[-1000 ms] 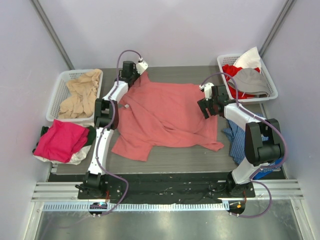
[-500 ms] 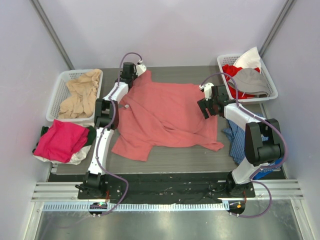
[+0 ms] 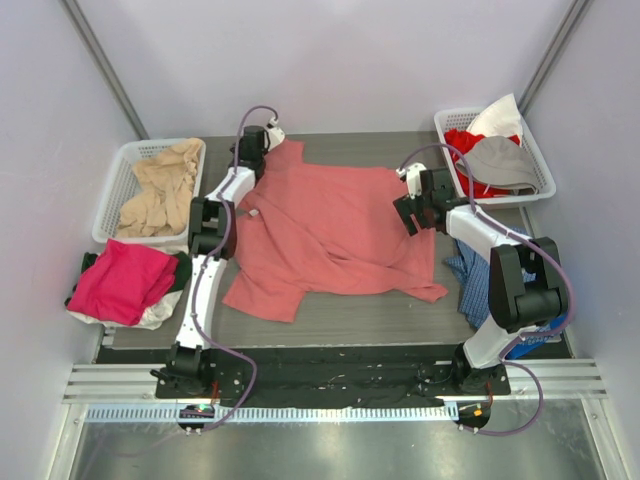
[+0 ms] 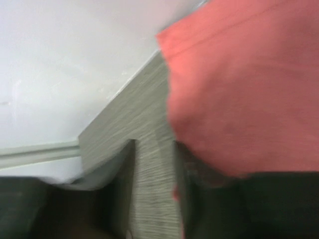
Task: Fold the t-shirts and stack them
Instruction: Flatten the tshirt out
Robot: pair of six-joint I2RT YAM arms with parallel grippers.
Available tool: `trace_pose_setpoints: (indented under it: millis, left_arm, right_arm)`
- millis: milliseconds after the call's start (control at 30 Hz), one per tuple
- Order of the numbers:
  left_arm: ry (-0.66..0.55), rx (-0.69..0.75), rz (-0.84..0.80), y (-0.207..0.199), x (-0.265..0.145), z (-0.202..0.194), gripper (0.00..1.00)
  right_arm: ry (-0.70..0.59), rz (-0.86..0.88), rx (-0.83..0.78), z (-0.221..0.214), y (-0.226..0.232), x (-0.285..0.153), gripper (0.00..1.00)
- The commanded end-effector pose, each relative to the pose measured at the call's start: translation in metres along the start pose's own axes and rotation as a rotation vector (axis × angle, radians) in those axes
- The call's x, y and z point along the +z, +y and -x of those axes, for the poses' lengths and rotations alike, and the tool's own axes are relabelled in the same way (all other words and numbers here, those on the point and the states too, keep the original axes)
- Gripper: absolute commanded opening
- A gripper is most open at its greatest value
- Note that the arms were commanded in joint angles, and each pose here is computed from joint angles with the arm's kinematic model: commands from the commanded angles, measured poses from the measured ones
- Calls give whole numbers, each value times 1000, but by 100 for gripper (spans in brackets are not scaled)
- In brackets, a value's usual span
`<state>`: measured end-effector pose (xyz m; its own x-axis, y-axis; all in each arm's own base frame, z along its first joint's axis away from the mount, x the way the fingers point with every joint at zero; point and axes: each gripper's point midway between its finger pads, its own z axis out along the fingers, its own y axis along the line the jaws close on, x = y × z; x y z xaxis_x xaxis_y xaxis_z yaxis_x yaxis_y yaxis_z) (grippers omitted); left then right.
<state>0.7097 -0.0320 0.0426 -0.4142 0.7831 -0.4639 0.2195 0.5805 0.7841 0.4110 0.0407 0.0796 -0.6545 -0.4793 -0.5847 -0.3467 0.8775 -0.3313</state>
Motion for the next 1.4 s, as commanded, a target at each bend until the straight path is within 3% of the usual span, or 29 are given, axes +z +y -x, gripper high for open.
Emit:
trace_pose_setpoints:
  millis: [0,67,100,233,300,367,400,433,467,500,533,600,767,867,1067,1367]
  left_arm:
    - [-66,-152,141,60,-20,28,62]
    - [-91,-212,155,77,-35,41,72]
    - [-100,-222,138,80,-42,45,84]
    - [-110,-250,57,81,-77,51,100]
    - [-86,-227,-4,75,-105,45,100]
    - [-33,-184,-130,44,-127,23,100]
    - [-67,-191,-145,59,-154,33,100]
    - [-41,-168,-226,34,-166,15,100]
    - [-27,-152,-272,25,-180,8,100]
    - [-61,-160,-269,42,-207,15,100]
    - [-48,-144,-345,20,-220,1,100]
    - [-43,-134,-406,21,-260,-6,100]
    - [15,-111,-654,-28,-341,-48,100]
    - [24,-63,-701,-48,-377,-65,100]
    - [27,-22,-744,-78,-398,-76,100]
    - [79,2,-725,-107,-373,-89,100]
  right_arm:
    - [-85,-43,2,34,-14,-7,92]
    - [-99,-41,0,40,-14,-6,93]
    - [-95,-34,-4,40,-14,-3,94]
    - [-81,18,-10,44,-6,1,98]
    - [-44,57,-13,38,3,6,100]
    - [-22,72,-17,34,8,10,100]
    - [9,74,-23,27,10,13,100]
    - [31,73,-26,23,10,16,100]
    - [49,67,-30,20,10,17,100]
    - [86,66,-39,12,11,21,100]
    - [99,66,-50,10,12,22,100]
    - [118,63,-60,6,15,23,100]
    - [123,97,-85,5,27,13,100]
    - [125,115,-117,3,36,6,100]
    - [80,109,-136,11,45,-9,100]
    - [57,110,-134,7,46,-18,100]
